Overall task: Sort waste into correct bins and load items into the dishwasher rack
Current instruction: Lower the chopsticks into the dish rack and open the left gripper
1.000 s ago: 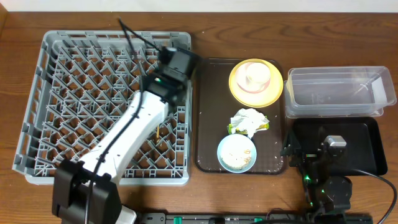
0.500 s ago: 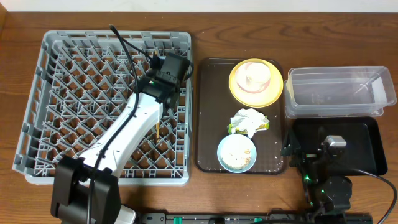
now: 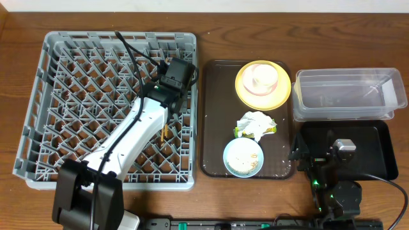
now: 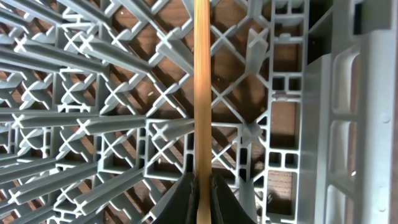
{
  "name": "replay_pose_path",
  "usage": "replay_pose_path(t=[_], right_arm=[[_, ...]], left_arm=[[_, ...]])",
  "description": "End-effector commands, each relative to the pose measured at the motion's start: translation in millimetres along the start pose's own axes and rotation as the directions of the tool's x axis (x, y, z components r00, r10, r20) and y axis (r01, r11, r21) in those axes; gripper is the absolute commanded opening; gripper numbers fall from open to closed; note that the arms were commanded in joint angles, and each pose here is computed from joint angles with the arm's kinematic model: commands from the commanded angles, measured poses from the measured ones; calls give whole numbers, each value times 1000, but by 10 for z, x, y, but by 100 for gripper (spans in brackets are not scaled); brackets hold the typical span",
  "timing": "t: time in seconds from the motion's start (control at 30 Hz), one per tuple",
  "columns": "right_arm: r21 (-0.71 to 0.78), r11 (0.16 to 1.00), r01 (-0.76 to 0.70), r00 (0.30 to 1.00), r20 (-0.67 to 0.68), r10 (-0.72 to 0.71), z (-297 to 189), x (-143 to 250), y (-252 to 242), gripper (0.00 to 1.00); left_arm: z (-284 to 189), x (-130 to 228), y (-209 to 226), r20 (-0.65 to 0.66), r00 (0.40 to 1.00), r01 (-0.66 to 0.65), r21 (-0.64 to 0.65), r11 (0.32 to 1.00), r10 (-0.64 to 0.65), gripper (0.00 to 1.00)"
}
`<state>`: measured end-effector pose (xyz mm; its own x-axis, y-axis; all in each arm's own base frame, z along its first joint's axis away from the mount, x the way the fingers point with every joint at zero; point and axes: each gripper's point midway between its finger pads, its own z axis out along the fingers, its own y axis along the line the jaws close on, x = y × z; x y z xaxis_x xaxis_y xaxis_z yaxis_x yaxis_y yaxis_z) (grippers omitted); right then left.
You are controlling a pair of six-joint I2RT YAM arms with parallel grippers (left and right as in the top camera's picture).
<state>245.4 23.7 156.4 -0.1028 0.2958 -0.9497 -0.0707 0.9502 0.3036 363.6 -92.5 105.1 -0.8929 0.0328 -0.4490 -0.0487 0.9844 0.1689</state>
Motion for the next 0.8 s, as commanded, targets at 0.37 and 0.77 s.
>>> replay_pose_path(t=[0.37, 0.77], right_arm=[[-6, 1000, 11, 1000, -7, -11, 1, 19, 14, 99], [-6, 1000, 11, 1000, -7, -11, 1, 19, 14, 99]], left_arm=[[165, 245, 6, -52, 998, -32, -6, 999, 31, 10], [166, 250, -5, -54, 998, -31, 0, 1000, 31, 24]])
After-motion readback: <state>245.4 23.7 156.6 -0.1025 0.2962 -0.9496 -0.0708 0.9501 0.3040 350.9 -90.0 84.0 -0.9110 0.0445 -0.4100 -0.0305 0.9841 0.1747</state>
